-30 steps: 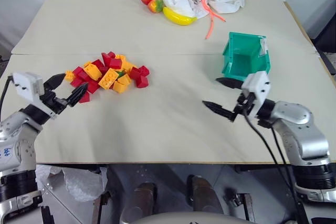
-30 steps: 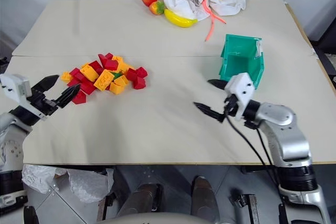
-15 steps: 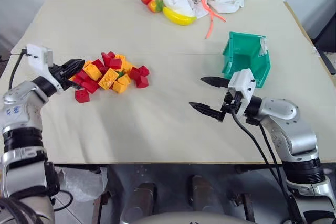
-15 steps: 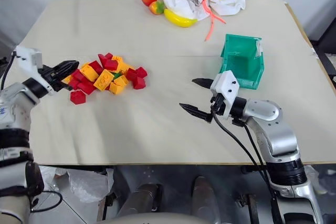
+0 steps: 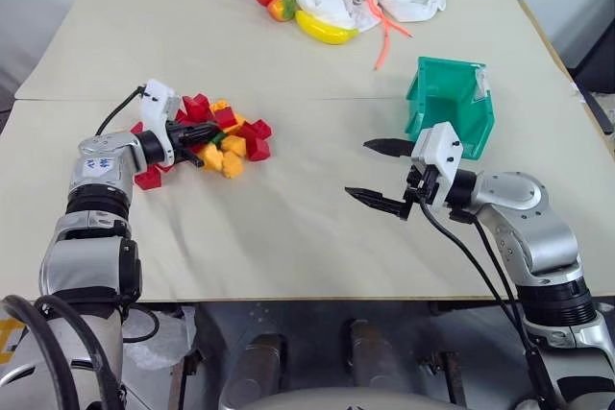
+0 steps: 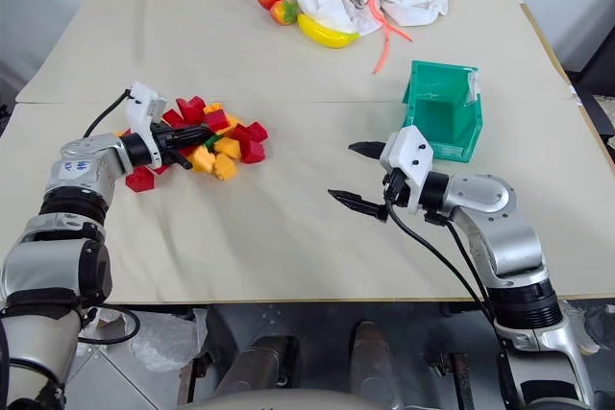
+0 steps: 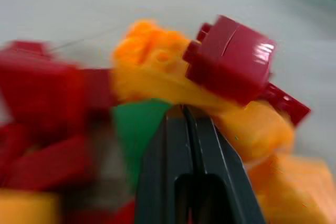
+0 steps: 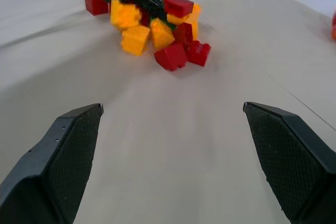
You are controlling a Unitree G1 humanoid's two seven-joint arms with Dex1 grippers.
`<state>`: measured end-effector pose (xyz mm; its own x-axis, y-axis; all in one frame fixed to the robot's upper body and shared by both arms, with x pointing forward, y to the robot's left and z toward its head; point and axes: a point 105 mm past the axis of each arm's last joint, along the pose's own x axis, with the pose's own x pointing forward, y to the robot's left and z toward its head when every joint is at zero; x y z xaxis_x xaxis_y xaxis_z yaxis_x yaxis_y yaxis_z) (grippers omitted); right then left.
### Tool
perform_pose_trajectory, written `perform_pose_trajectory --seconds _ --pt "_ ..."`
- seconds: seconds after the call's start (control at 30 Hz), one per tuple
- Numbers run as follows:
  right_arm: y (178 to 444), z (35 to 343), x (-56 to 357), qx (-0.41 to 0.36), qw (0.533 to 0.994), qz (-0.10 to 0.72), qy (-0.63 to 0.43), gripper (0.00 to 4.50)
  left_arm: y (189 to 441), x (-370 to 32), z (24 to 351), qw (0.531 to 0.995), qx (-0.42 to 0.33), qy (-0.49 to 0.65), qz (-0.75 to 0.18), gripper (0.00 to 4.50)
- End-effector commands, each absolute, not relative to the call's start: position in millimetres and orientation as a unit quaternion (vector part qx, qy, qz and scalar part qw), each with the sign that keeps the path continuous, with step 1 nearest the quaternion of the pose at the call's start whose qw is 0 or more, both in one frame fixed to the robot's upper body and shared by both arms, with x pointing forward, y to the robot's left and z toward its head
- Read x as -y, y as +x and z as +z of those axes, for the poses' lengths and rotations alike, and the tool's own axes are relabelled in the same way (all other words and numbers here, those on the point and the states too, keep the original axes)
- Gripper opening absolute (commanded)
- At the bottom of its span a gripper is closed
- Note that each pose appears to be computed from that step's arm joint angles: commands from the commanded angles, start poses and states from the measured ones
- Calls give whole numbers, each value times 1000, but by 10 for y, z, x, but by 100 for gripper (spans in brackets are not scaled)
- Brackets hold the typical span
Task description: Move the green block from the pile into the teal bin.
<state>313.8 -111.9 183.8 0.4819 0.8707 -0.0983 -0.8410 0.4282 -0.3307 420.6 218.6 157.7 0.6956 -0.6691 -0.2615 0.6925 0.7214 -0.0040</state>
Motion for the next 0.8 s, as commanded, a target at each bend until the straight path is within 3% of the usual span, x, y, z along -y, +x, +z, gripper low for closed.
perform_pose_trajectory --seconds 0.03,0.27,0.4,0.53,0.63,0.8 --pt "3110 1992 1160 69 846 496 -182 450 4156 -2097 1607 901 -133 55 -409 3" --pt "3123 1951 1180 65 849 491 -185 450 4039 -1788 1750 865 -107 15 -490 3" --pt "3128 1952 1186 66 849 490 -187 450 4201 -2001 2061 916 -28 14 -400 3" --pt "3132 1929 1195 61 849 489 -191 450 4383 -2438 2124 973 -8 -2 -230 3" --pt "3136 1927 1193 61 849 489 -190 450 4414 -2610 2004 986 -51 -34 -153 3" --pt "3164 1930 1183 59 848 490 -191 450 4376 -2560 1789 980 -119 -48 -152 3"
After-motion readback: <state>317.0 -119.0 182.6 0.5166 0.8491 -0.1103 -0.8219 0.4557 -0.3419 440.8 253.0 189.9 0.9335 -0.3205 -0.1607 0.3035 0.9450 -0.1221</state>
